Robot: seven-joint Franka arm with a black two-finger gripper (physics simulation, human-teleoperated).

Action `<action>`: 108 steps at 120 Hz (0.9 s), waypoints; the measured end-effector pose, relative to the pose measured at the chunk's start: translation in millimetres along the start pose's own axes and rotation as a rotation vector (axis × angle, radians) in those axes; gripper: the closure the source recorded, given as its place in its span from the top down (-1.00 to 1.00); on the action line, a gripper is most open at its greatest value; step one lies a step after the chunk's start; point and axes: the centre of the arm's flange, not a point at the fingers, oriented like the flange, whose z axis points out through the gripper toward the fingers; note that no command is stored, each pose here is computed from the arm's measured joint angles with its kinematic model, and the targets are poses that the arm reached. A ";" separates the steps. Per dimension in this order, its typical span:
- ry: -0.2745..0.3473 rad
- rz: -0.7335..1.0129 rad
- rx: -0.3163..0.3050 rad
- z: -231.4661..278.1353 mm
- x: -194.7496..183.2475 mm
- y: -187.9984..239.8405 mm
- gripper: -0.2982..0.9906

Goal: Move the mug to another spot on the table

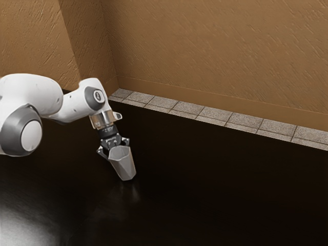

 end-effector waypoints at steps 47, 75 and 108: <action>0.014 0.014 -0.033 -12.4 -1.3 -1.0 0.24; 0.049 0.030 -0.073 -48.0 -15.8 -7.9 0.44; 0.096 0.125 -0.098 -94.5 -96.4 -17.0 0.51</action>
